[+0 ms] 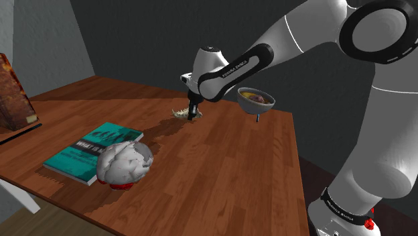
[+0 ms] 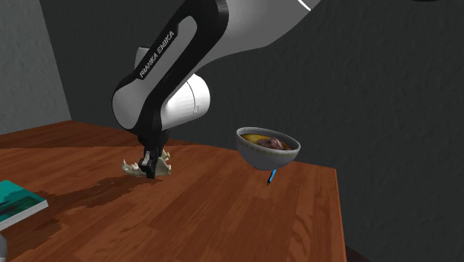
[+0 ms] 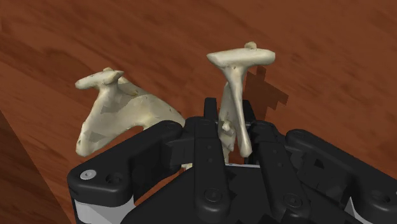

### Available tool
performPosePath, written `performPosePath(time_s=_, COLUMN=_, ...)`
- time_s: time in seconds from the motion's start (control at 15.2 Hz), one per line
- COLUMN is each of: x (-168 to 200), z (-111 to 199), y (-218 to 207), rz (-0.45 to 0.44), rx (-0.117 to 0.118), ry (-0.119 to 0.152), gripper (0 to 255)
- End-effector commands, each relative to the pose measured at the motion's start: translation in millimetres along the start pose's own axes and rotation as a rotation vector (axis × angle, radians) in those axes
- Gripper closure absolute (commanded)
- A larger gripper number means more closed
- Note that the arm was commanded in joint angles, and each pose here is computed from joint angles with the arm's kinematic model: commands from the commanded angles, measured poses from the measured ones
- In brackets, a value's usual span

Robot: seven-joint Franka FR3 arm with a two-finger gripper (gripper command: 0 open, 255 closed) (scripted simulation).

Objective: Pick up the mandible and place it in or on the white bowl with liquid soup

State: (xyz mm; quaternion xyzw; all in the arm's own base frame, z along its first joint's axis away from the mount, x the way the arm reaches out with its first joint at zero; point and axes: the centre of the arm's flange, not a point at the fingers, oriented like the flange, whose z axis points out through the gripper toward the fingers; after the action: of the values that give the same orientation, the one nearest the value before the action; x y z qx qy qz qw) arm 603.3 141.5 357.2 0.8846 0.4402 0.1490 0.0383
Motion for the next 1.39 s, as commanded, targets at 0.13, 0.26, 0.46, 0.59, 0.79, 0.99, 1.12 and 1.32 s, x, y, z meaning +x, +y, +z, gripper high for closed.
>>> performPosePath(time_s=0.13, x=2.5, z=-10.0, y=2.0, rz=0.0, rx=0.0, ry=0.0, gripper=255)
performPosePath(time_s=0.26, x=5.0, z=-20.0, y=4.1, rz=0.0, rx=0.0, ry=0.0, gripper=255)
performPosePath(time_s=0.46, x=8.6, z=-35.1, y=7.3, rz=0.0, rx=0.0, ry=0.0, gripper=255)
performPosePath(time_s=0.59, x=11.0, z=-45.2, y=9.4, rz=0.0, rx=0.0, ry=0.0, gripper=255)
performPosePath(time_s=0.79, x=14.7, z=-60.3, y=12.5, rz=0.0, rx=0.0, ry=0.0, gripper=255)
performPosePath(time_s=0.99, x=18.3, z=-75.4, y=15.7, rz=0.0, rx=0.0, ry=0.0, gripper=255)
performPosePath(time_s=1.12, x=20.7, z=-85.4, y=17.8, rz=0.0, rx=0.0, ry=0.0, gripper=255)
performPosePath(time_s=1.32, x=24.4, z=-100.5, y=20.9, rz=0.0, rx=0.0, ry=0.0, gripper=255)
